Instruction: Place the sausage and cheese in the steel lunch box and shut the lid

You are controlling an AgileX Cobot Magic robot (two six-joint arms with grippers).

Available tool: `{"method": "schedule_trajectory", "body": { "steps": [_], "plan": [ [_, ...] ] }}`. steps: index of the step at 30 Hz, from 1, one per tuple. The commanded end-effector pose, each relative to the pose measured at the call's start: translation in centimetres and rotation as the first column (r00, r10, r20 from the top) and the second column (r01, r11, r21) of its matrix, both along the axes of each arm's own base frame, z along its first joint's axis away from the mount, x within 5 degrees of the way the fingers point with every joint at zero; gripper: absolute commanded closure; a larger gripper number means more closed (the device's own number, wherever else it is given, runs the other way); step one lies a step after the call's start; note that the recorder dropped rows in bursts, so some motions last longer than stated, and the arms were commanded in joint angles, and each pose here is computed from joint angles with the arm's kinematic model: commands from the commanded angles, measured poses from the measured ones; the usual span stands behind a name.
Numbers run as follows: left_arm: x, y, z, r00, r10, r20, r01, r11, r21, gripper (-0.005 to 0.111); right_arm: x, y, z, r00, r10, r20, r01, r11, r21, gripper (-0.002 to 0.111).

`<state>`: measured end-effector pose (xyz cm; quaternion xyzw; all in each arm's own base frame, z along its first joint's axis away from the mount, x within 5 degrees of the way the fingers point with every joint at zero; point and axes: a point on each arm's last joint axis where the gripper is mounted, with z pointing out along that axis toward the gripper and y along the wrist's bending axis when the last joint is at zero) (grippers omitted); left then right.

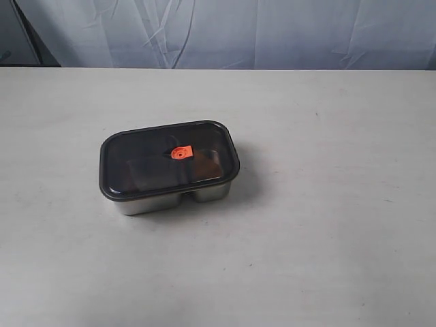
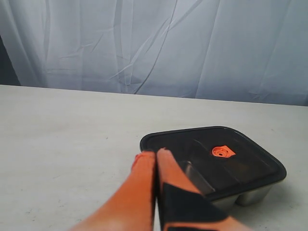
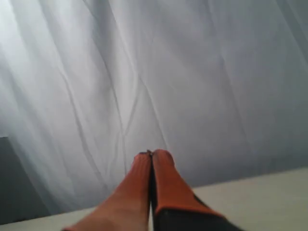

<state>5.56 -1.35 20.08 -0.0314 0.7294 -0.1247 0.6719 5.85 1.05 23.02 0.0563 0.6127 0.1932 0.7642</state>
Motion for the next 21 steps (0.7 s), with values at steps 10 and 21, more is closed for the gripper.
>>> {"method": "schedule_trajectory", "body": {
  "steps": [10, 21],
  "plan": [
    [0.0, 0.0, -0.1, 1.0, 0.002, 0.004, -0.002, 1.0, 0.006, 0.107, 0.1, -0.2, -4.0, 0.904, -0.026, -0.426, 0.029, 1.0, 0.001, 0.109],
    [0.0, 0.0, -0.1, 1.0, 0.002, 0.004, -0.002, 1.0, 0.006, 0.107, 0.1, -0.2, -4.0, 0.903, -0.025, -0.428, 0.029, 1.0, 0.001, 0.109]
  ]
}}
